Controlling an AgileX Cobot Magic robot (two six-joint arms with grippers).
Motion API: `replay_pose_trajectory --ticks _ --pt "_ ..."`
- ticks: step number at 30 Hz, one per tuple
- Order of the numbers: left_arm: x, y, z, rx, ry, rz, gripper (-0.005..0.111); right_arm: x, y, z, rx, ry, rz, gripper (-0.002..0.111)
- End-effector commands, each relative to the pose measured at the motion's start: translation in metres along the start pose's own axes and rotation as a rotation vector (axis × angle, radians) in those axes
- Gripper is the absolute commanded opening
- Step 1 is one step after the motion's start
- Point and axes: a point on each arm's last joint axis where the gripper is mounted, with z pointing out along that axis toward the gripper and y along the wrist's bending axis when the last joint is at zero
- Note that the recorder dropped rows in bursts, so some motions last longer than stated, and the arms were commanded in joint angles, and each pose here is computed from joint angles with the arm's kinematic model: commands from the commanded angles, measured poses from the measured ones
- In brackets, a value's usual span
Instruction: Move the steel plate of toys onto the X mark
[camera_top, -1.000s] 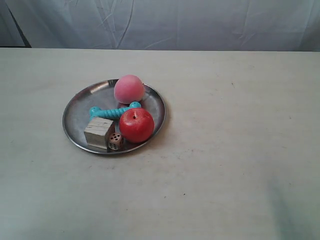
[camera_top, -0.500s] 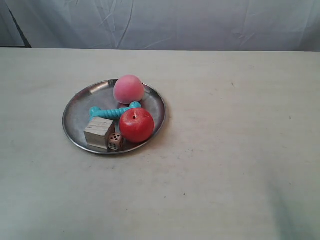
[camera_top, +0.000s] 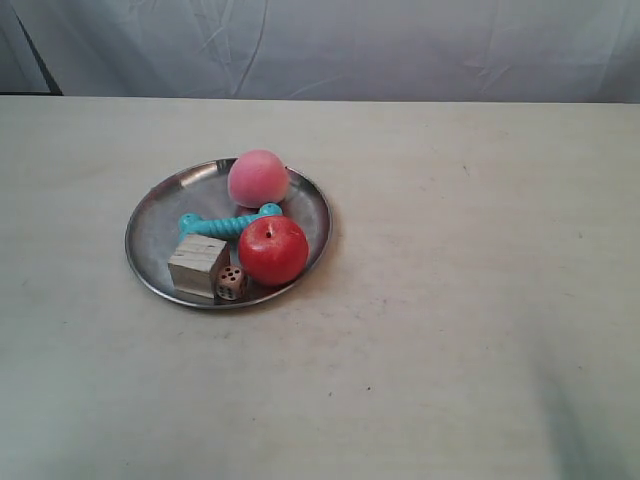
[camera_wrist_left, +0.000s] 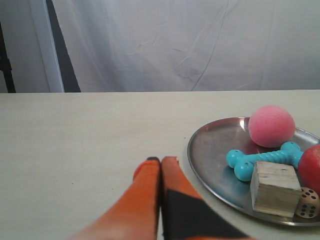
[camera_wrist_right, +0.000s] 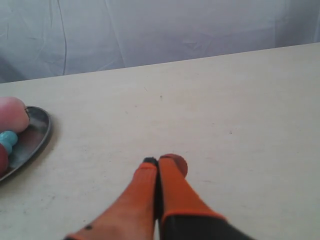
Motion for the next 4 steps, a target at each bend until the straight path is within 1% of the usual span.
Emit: replay_pose_trajectory --ticks 1,4 --pt "0.0009 0.0004 -0.0001 -0.006 -0.006 0.002 0.0 0.0008 -0.0004 0.0 0.004 0.002 -0.002 0.0" --pt "0.0009 0.0004 -0.0001 -0.006 -0.006 0.002 0.0 0.0008 -0.0004 0.0 0.004 0.002 -0.002 0.0"
